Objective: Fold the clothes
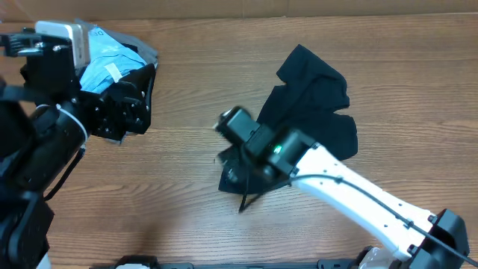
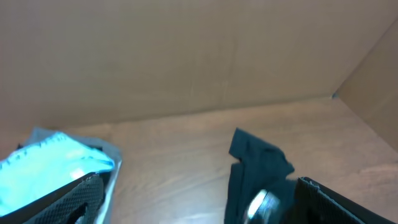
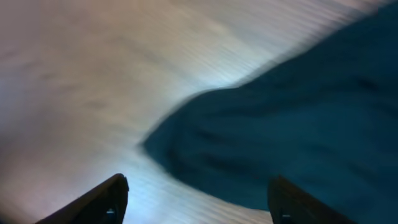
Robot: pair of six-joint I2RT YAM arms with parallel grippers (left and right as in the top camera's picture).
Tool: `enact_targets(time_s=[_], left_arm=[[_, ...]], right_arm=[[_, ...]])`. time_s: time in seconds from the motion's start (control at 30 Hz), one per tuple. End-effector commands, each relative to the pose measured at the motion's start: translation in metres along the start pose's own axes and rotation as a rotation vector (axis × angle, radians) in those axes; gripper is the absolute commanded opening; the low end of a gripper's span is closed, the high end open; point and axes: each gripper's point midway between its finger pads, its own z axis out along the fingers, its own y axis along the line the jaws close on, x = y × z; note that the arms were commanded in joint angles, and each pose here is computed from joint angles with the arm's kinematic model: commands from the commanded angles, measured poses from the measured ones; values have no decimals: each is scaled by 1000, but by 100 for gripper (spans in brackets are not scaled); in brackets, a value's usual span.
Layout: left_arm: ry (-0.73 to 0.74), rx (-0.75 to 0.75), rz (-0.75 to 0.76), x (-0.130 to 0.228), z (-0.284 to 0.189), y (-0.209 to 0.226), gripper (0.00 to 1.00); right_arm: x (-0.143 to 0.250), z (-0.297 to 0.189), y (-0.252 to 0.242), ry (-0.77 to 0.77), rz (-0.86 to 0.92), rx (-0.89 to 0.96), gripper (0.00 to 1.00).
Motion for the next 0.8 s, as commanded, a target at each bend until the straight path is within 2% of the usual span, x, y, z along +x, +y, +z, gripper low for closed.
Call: enact_targets(time_s=[0.0,0.13,0.27,0.33,0.43,0.63,0.77], left_arm=[[103,-1,-11,19,16,2,100],[353,47,-26,69,53,-9,100],[593,111,28,121,101,-24,100],[718,132,51,151,127,-30,100],[906,141,52,201,159,-35,100],[1206,129,27,294,209,-37,99],[1320,124,34,336,227,-40,94]], right_arm=[[-12,-10,-88,-58,361,203,75],[-6,-9,-151,-18,626,170,74],[2,-16,-204,-7,848,43,69],[6,-22,-222,-16,889,-32,64],[16,-35,-247,-42,931,-122,63],[52,-49,-283,-18,996,-111,65],[57,-50,-287,-14,977,-96,70]])
